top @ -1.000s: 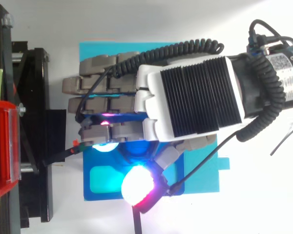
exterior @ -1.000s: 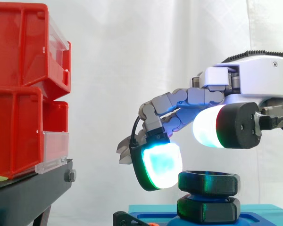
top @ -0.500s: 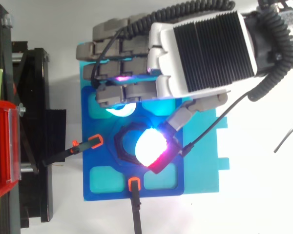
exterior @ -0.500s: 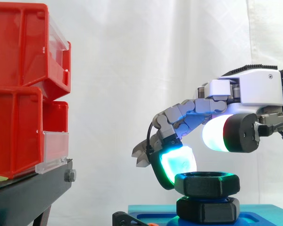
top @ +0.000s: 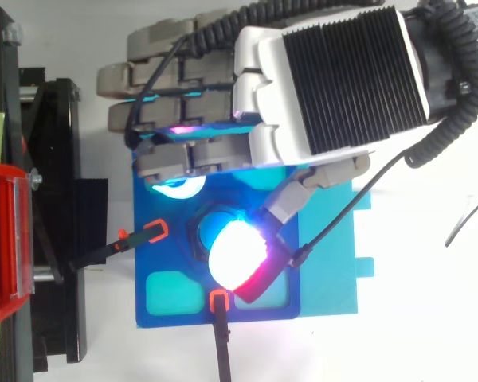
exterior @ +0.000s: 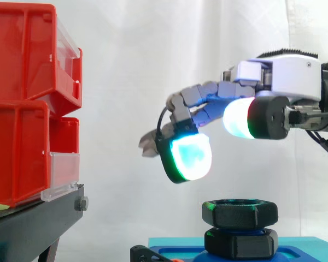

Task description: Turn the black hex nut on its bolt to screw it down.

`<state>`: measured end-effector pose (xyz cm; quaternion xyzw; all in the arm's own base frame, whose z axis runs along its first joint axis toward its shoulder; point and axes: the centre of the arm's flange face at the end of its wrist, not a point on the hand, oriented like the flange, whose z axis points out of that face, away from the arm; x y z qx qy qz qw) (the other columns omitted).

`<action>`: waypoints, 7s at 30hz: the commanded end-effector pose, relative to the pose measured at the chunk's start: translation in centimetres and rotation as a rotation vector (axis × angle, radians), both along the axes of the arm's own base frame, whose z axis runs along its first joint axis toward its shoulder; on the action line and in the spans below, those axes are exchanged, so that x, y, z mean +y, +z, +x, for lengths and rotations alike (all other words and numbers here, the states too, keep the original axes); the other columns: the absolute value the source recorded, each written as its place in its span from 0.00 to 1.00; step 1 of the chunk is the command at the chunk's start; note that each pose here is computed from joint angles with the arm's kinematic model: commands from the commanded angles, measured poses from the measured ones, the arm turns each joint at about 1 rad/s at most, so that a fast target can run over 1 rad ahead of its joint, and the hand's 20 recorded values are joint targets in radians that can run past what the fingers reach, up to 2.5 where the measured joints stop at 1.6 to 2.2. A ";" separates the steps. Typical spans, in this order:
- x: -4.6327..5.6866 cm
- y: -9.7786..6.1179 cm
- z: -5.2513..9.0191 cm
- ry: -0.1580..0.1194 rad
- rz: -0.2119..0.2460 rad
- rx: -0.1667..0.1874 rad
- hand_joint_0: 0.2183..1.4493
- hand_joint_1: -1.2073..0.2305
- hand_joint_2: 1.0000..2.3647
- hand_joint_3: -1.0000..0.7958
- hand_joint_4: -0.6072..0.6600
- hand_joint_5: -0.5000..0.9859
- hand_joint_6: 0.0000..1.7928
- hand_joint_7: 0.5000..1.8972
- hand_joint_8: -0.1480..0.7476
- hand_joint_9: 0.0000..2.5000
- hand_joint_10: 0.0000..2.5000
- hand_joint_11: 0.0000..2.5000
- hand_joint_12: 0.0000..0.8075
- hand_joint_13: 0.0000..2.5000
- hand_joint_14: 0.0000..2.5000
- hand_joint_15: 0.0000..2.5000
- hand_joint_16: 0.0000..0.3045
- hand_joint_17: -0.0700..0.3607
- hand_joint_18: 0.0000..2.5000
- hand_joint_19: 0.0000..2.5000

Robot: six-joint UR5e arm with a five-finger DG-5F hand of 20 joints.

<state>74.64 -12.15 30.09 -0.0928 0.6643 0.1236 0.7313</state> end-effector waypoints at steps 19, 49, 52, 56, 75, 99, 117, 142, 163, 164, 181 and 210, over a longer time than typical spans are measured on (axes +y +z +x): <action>6.7 0.0 1.3 -0.006 -0.011 -0.011 0.22 0.69 0.00 0.28 0.60 0.33 0.28 0.76 0.44 0.27 0.00 0.04 0.39 0.20 0.00 0.02 0.16 0.42 0.16 0.13; 7.1 -4.8 1.1 -0.012 0.031 0.027 0.22 0.70 0.00 0.28 0.60 0.33 0.28 0.74 0.44 0.27 0.00 0.04 0.39 0.20 0.00 0.02 0.16 0.42 0.16 0.13; 7.0 -4.8 1.1 -0.014 0.029 0.024 0.22 0.70 0.00 0.28 0.59 0.33 0.28 0.76 0.44 0.27 0.00 0.04 0.39 0.20 0.00 0.02 0.16 0.42 0.16 0.13; 7.1 -4.7 1.1 -0.008 0.025 0.022 0.22 0.70 0.00 0.28 0.58 0.34 0.28 0.78 0.44 0.27 0.00 0.04 0.39 0.20 0.00 0.02 0.16 0.42 0.16 0.13; 4.9 -4.5 1.0 0.000 -0.004 -0.008 0.22 0.70 0.00 0.28 0.58 0.34 0.28 0.80 0.44 0.28 0.00 0.04 0.39 0.21 0.00 0.02 0.16 0.42 0.16 0.13; -0.7 -4.4 -0.2 0.034 -0.018 -0.016 0.22 0.70 0.00 0.28 0.58 0.34 0.28 0.79 0.44 0.28 0.00 0.04 0.39 0.21 0.00 0.02 0.16 0.42 0.17 0.13; 0.6 -1.3 1.3 0.059 -0.021 -0.081 0.22 0.71 0.00 0.28 0.63 0.30 0.28 0.55 0.44 0.28 0.00 0.04 0.39 0.20 0.00 0.02 0.16 0.42 0.17 0.13; 5.1 -4.2 2.9 0.069 0.016 -0.068 0.22 0.71 0.00 0.28 0.65 0.29 0.28 0.47 0.43 0.27 0.00 0.03 0.39 0.20 0.00 0.02 0.16 0.42 0.17 0.13; 6.1 -4.1 3.0 0.068 0.021 -0.052 0.23 0.71 0.00 0.28 0.59 0.33 0.28 0.73 0.44 0.29 0.00 0.04 0.39 0.21 0.00 0.02 0.16 0.41 0.18 0.14; 6.1 -4.3 3.0 0.068 0.021 -0.048 0.23 0.71 0.00 0.28 0.59 0.33 0.28 0.73 0.44 0.29 0.00 0.04 0.39 0.21 0.00 0.02 0.16 0.41 0.18 0.13; 4.7 -4.6 2.3 0.084 0.014 -0.009 0.23 0.70 0.00 0.28 0.57 0.34 0.28 0.76 0.45 0.29 0.00 0.04 0.39 0.21 0.00 0.02 0.16 0.41 0.18 0.14; -3.4 -4.8 0.1 0.117 -0.016 -0.002 0.23 0.70 0.00 0.28 0.57 0.35 0.28 0.81 0.45 0.30 0.00 0.05 0.39 0.22 0.00 0.02 0.16 0.41 0.18 0.14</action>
